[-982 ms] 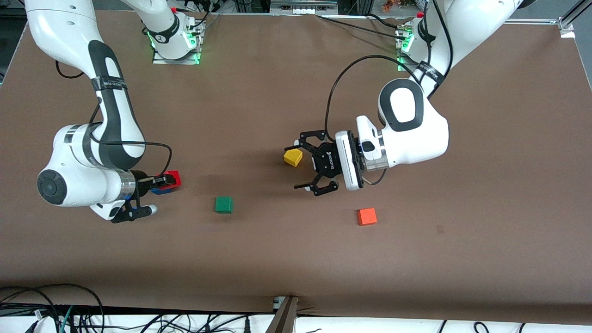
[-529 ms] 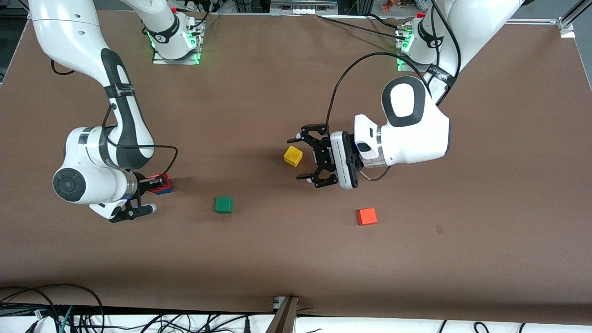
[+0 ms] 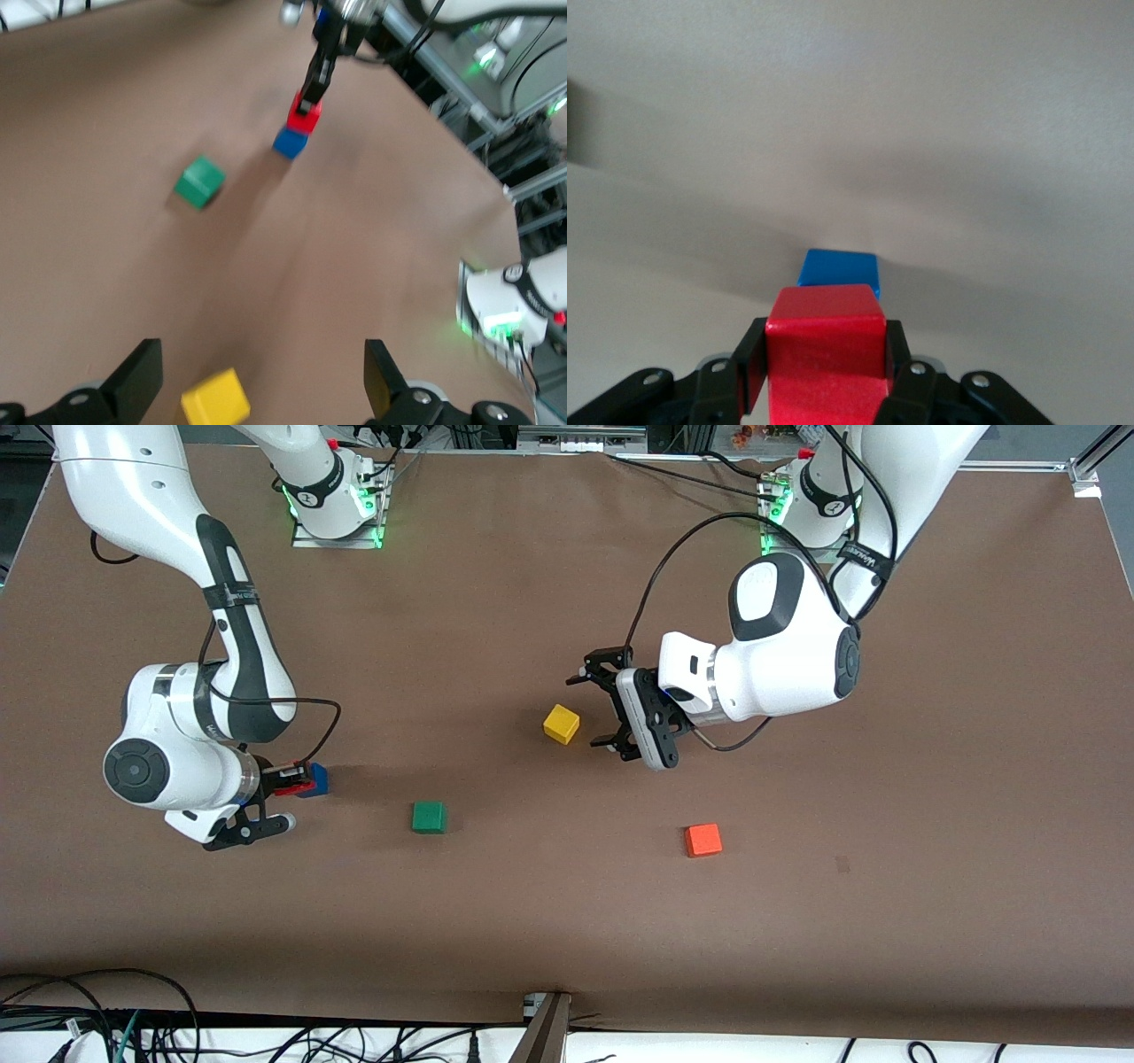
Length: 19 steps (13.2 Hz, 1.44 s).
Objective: Pass red block to right arm, stack on blue
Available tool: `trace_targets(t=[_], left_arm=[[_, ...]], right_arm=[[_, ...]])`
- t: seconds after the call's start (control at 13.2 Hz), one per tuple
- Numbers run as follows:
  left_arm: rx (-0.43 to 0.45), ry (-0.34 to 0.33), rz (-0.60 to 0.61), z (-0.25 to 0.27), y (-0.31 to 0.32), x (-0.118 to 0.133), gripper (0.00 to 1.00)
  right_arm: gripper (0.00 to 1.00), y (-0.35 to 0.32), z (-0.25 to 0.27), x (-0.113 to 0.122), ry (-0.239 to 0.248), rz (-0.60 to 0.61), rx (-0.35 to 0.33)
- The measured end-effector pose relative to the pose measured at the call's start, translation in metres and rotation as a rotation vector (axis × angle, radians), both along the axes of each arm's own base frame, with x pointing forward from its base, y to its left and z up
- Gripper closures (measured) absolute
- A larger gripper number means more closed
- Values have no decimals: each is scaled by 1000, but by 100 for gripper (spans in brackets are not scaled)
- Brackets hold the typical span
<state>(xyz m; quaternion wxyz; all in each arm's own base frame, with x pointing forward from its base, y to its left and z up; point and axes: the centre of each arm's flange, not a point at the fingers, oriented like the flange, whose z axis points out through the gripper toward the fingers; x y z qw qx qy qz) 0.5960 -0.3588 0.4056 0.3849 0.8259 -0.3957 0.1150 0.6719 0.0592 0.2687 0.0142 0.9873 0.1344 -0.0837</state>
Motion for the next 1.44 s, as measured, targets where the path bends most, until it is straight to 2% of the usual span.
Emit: trace_targets(t=[0.3,0.53,0.76,0.91,1.21,1.44], left_arm=[[138,71,-19,11,32,0,0],[248,97,-27,27,87,13,0],[376,120,0,57,150,30,0],[468,94,35,77,187,38,0],[640,-10,91,115,237,46,0],[784,-38,85,154,257,40,0]], right_arm=[[44,-5,0,-15,-29,-14,2],[44,-5,7,-19,-42,-39,2],[44,-6,0,-28,-79,-61,4],[44,-8,-8,-36,-91,-67,3],[44,-8,-7,-39,-96,-77,4],[44,-7,-7,-40,-96,-75,1]])
